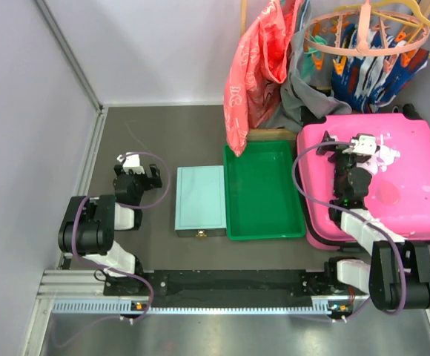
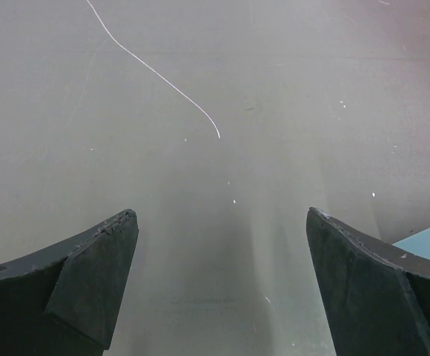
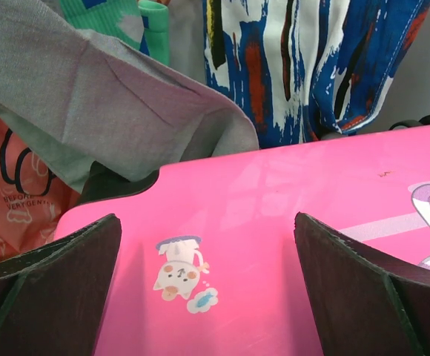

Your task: Open, take out, and arrange the luggage

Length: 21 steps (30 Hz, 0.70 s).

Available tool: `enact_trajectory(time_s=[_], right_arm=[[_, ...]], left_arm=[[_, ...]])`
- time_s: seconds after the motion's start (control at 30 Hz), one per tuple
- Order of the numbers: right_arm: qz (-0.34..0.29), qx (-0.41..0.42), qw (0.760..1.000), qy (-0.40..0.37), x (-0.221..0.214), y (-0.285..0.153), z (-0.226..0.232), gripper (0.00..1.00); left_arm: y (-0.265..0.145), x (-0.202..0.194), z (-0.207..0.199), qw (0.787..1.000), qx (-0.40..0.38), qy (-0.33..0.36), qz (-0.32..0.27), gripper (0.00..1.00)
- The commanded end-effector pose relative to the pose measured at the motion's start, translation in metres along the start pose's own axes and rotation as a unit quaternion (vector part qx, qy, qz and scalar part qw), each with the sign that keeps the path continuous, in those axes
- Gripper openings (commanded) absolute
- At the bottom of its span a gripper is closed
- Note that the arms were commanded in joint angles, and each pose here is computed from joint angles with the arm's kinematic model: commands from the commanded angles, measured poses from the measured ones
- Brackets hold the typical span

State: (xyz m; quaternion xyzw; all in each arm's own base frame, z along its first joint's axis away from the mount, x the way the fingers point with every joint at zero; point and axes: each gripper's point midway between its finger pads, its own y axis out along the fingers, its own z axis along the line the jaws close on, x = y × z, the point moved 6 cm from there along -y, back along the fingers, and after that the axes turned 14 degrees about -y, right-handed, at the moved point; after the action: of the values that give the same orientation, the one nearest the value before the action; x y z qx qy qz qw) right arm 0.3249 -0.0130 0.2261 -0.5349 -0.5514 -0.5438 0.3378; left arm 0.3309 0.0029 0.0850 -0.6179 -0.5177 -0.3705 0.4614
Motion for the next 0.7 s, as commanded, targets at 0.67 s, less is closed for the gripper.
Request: enact_trajectory(time_s=[0.67], right_arm=[[0.262,0.35,0.896,-0.084,0.094,-0.079,0.193,0.89]], left_arm=[[-0.048,0.088,-0.053,0.935,-0.144,0.105,0.305,0.85]])
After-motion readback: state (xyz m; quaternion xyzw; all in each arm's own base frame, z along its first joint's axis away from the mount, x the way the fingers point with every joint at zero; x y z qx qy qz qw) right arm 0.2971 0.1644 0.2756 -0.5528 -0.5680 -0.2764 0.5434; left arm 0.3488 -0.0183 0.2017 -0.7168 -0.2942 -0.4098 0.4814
